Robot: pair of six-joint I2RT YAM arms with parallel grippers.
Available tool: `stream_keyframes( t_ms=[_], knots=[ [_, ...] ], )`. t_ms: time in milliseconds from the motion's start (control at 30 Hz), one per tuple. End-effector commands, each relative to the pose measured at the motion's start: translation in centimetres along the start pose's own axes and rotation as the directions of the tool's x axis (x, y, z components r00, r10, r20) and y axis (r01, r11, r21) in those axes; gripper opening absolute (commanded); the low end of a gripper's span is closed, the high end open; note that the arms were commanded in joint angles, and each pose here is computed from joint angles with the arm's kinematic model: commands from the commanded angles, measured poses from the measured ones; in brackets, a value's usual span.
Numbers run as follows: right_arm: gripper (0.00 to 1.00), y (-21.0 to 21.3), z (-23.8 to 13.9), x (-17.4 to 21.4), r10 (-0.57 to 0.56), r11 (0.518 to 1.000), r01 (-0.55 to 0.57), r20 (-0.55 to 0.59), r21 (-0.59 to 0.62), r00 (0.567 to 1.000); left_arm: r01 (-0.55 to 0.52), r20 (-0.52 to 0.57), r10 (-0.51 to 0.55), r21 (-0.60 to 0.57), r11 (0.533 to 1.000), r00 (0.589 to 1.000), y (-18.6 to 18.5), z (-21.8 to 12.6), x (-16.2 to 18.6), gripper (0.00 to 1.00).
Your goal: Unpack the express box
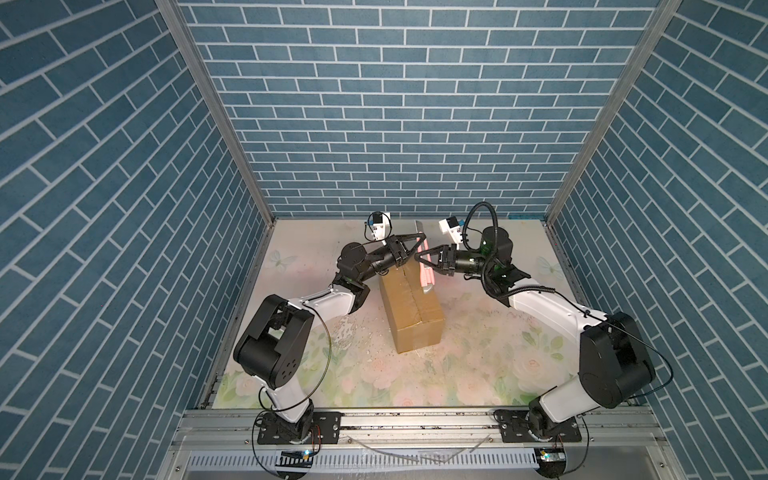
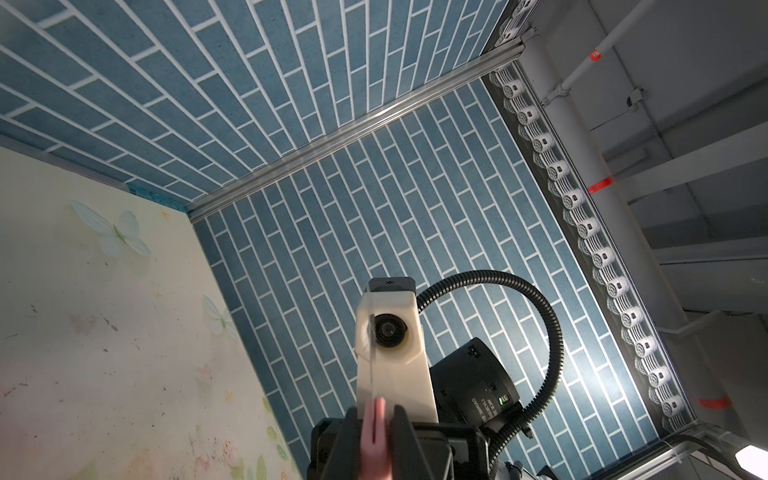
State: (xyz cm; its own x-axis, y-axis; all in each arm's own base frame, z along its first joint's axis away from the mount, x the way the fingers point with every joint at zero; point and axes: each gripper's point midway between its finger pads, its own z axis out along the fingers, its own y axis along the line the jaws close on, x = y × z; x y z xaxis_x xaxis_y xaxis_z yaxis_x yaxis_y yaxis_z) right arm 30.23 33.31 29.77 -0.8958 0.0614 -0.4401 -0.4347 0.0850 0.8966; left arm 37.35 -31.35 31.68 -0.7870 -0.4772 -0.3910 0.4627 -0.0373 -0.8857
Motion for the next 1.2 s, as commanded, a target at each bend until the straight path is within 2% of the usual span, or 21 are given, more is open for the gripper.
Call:
stream_keyframes(
  t_ms=[0, 133, 200, 467, 600, 700, 800, 933, 1067, 1167],
  knots=[
    [0.00, 2.4, -0.3, -0.5, -0.016, 0.999, 0.016, 0.017, -0.046, 1.000, -0.064, 0.014, 0.064, -0.004, 0.998, 0.998, 0.2, -0.5, 0.3, 0.00],
    [0.00, 2.2, -0.6, 0.2, 0.001, 1.000, -0.001, -0.009, -0.025, 1.000, -0.064, 0.015, 0.064, -0.004, 0.998, 0.998, 0.1, -0.7, 0.4, 0.02],
    [0.00, 2.2, -0.8, 0.6, -0.001, 1.000, 0.001, -0.018, -0.010, 1.000, -0.065, 0.016, 0.065, -0.004, 0.998, 0.998, 0.0, -0.9, 0.5, 0.10],
    [0.00, 3.0, -2.5, 1.5, -0.038, 0.996, 0.037, 0.003, 0.079, 0.999, -0.099, 0.000, 0.099, -0.044, 0.994, 0.995, -0.7, -1.9, 1.2, 0.57],
    [0.00, 2.8, -3.3, 1.9, -0.044, 0.989, 0.041, 0.020, 0.141, 0.999, -0.113, -0.020, 0.111, -0.085, 0.990, 0.994, -1.0, -3.1, 2.1, 0.70],
    [0.00, 2.2, -4.7, 2.2, -0.049, 0.970, 0.034, 0.054, 0.239, 0.997, -0.131, -0.051, 0.123, -0.183, 0.974, 0.991, -0.3, -4.8, 2.9, 0.72],
    [0.00, 1.3, -7.1, 3.2, -0.065, 0.920, 0.029, 0.079, 0.390, 0.995, -0.180, -0.097, 0.157, -0.335, 0.925, 0.983, 0.8, -7.6, 4.1, 0.72],
    [0.00, 0.0, -11.0, 3.9, -0.095, 0.797, 0.018, 0.096, 0.604, 0.991, -0.276, -0.181, 0.212, -0.518, 0.810, 0.961, 1.1, -12.0, 5.8, 0.75],
    [0.00, -2.4, -11.8, 3.9, -0.093, 0.721, 0.021, 0.068, 0.693, 0.993, -0.317, -0.227, 0.221, -0.651, 0.689, 0.948, 2.5, -16.3, 7.9, 0.80],
    [0.00, -5.4, -11.8, 3.4, -0.079, 0.652, 0.019, 0.042, 0.758, 0.996, -0.360, -0.250, 0.261, -0.712, 0.603, 0.932, 3.7, -18.1, 9.6, 0.85]
  ],
)
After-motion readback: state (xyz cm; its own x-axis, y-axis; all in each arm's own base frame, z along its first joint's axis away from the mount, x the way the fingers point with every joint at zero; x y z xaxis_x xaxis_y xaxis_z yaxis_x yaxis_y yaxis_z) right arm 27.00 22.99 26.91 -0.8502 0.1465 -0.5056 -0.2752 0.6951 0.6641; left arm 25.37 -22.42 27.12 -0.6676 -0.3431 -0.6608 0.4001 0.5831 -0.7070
